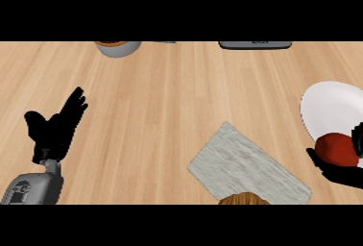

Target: Pick the bell pepper from the placemat and place it in the plate

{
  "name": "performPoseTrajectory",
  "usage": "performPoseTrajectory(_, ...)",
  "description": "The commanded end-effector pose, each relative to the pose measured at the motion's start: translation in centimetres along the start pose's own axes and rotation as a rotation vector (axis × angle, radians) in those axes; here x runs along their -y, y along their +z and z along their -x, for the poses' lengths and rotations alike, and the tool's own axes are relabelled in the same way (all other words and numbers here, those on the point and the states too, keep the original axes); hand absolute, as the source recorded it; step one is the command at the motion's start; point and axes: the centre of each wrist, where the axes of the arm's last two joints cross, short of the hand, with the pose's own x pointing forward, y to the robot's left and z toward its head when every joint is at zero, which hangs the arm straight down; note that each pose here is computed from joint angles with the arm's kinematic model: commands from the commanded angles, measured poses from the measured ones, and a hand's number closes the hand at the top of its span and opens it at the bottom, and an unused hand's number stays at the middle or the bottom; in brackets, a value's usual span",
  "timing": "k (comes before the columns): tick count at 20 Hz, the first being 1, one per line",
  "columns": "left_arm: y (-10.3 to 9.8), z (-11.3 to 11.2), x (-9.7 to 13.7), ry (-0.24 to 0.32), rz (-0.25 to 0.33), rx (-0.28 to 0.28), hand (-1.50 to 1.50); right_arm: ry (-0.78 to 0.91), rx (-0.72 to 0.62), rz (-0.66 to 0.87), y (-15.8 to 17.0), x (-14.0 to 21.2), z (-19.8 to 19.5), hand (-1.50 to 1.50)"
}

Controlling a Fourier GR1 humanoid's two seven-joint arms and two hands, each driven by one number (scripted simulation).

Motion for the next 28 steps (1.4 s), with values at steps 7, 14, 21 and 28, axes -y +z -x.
performPoseTrajectory(7, 0.3, 0.2, 0.8, -0.001, 0.007, -0.002, 0.0, 0.011, -0.141, 0.081, -4.9, 3.6, 9.9, 1.5)
performPoseTrajectory(14, 0.6, 1.3, 1.2, -0.015, 0.013, -0.011, 0.0, 0.141, -0.208, -0.102, -5.7, 3.0, 14.8, 1.5)
performPoseTrajectory(21, 0.1, -0.3, 0.5, -0.009, 0.013, 0.012, 0.0, -0.029, -0.237, -0.306, -5.3, 1.0, 17.9, -1.5)
performPoseTrajectory(28, -0.3, -0.1, -0.7, -0.008, 0.007, -0.002, 0.0, -0.149, -0.01, -0.076, -5.6, 2.4, 18.9, -1.5)
